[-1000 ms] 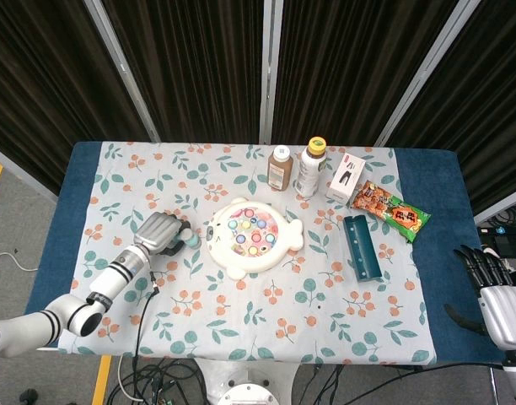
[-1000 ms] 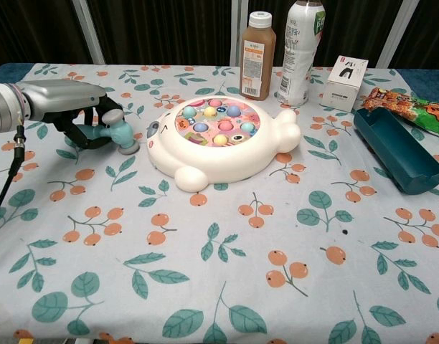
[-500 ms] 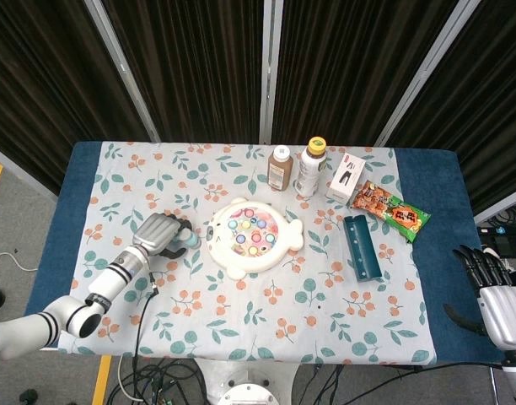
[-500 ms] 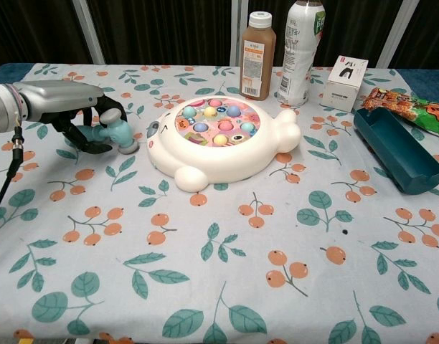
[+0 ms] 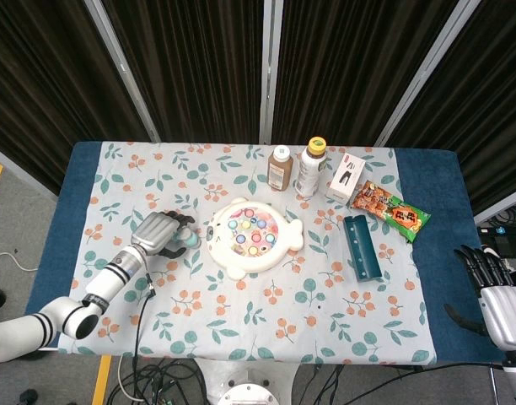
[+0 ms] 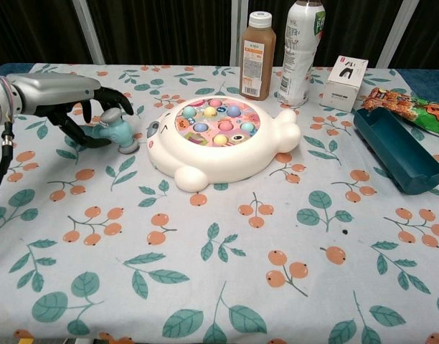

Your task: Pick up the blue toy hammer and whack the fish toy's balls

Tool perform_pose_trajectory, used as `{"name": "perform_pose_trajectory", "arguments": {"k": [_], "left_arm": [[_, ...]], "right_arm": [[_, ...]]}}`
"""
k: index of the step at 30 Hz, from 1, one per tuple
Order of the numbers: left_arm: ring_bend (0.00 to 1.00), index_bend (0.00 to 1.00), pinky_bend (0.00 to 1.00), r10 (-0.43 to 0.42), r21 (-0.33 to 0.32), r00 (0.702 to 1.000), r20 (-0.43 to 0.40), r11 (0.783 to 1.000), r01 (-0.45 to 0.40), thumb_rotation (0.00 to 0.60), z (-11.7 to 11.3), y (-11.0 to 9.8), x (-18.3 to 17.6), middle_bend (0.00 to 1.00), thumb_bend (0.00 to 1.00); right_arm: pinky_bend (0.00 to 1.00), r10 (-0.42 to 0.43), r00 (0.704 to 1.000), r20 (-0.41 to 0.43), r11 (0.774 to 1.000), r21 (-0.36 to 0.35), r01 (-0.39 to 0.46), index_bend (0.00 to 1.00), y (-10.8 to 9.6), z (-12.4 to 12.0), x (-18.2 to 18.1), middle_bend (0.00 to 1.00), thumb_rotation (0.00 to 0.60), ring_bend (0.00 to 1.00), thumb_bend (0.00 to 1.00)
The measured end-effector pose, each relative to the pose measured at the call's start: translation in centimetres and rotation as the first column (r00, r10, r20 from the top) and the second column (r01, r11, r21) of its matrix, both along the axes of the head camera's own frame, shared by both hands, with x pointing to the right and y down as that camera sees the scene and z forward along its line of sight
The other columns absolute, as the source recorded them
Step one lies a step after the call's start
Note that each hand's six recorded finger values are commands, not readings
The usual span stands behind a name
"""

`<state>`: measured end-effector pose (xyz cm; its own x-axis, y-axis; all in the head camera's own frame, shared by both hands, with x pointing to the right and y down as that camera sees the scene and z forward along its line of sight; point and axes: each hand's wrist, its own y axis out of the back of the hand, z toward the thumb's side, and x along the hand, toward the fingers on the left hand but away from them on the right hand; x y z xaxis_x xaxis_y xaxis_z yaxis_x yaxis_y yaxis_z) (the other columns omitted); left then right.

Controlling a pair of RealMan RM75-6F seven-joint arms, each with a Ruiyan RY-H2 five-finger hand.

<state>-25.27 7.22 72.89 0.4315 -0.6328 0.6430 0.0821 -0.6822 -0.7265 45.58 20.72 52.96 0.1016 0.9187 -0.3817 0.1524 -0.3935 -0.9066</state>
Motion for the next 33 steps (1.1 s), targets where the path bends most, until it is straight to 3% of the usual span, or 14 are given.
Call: {"name": "perform_pose_trajectory", "arguments": {"k": [5,8,10,14,19,24,29,33], "left_arm": [[0.11,0.13,0.19,-0.044,0.04,0.998,-0.045,0.998,0.046,0.472,-2.2,-0.8,-0.8,0.17,0.31],[0.11,0.13,0.18,-0.091,0.096,0.993,-0.075,0.991,0.098,0.546,-4.2,-1.4,-2.4,0.17,0.3],[0.11,0.13,0.18,-0.139,0.144,0.986,-0.092,0.978,0.151,0.596,-5.8,-1.7,-4.1,0.17,0.29],[0.11,0.14,0.16,-0.248,0.245,0.964,-0.1,0.933,0.265,0.6,-8.8,-1.5,-8.7,0.17,0.28],[0.11,0.14,0.14,-0.388,0.358,0.92,-0.061,0.852,0.383,0.6,-12.1,1.2,-15.3,0.17,0.28],[0.08,0.14,0.12,-0.47,0.405,0.882,-0.008,0.806,0.433,0.6,-14.2,5.3,-19.0,0.17,0.28],[0.06,0.14,0.09,-0.513,0.432,0.858,0.012,0.777,0.459,0.6,-15.7,8.7,-20.1,0.17,0.28],[0.06,0.14,0.07,-0.5,0.437,0.866,0.03,0.785,0.439,0.6,-16.5,11.2,-19.6,0.17,0.28]], "right_arm": [[0.0,-0.002,1.0,-0.003,1.0,0.0,0.002,0.0,-0.3,-0.1,0.1,0.07,0.6,0.0,0.14],[0.0,-0.007,1.0,-0.003,1.0,0.006,0.007,0.0,-0.5,-0.3,0.1,0.07,0.6,0.0,0.14],[0.0,-0.008,1.0,0.001,1.0,0.009,0.008,0.0,-0.7,-0.4,0.2,0.07,0.6,0.0,0.14],[0.0,-0.01,1.0,0.017,1.0,0.012,0.01,0.0,-1.1,-0.5,0.4,0.07,0.6,0.0,0.14],[0.0,-0.027,0.999,0.046,1.0,0.011,0.027,0.0,-1.8,-0.3,0.3,0.07,0.6,0.0,0.14],[0.0,-0.061,0.996,0.067,0.998,0.008,0.06,0.0,-2.1,0.0,-0.5,0.07,0.6,0.0,0.14],[0.0,-0.084,0.994,0.072,0.996,0.01,0.084,0.0,-2.1,0.1,-1.1,0.07,0.6,0.0,0.14],[0.0,-0.089,0.993,0.071,0.996,0.011,0.088,0.0,-1.9,0.1,-1.3,0.07,0.6,0.0,0.14]]}}
